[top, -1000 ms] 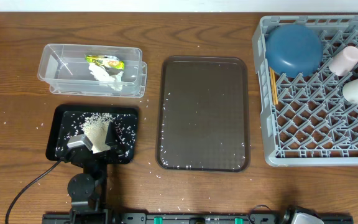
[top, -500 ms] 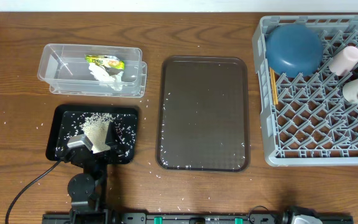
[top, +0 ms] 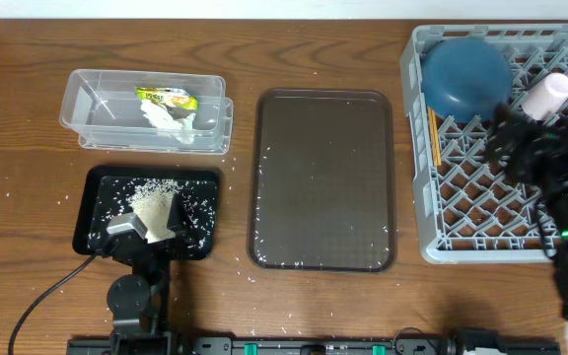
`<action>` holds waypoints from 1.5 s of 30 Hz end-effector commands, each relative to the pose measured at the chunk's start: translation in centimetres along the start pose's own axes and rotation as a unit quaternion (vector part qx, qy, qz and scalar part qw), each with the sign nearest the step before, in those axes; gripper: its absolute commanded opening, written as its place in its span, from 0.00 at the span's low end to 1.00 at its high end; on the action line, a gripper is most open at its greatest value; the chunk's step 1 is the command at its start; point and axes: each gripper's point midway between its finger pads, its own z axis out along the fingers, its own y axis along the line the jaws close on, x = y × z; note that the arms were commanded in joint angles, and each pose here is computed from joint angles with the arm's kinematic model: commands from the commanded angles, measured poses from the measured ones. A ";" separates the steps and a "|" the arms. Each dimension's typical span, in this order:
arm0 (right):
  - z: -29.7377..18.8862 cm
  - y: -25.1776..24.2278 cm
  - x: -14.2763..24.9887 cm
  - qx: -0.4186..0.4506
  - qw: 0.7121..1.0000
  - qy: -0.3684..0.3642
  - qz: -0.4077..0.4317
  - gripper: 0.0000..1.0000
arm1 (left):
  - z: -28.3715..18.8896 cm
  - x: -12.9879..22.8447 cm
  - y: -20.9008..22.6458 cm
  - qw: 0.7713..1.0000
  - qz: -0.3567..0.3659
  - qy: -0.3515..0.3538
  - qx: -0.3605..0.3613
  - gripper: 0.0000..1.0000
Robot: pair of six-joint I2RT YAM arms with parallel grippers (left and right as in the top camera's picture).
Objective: Sort waste into correct bins and load items into the dishwasher rack
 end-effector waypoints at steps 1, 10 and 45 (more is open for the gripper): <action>0.6 1.1 2.6 -0.035 0.999 -0.002 -0.006 0.99 | 0.1 1.6 0.6 1.000 0.011 0.024 -0.011 0.95; 1.2 2.4 8.2 -0.096 0.993 -0.069 -0.022 0.99 | 0.1 1.6 0.6 1.000 0.011 0.024 -0.011 0.95; 1.0 -2.3 16.2 -0.084 0.965 -0.248 -0.010 0.99 | 0.1 1.6 0.6 1.000 0.011 0.024 -0.011 0.95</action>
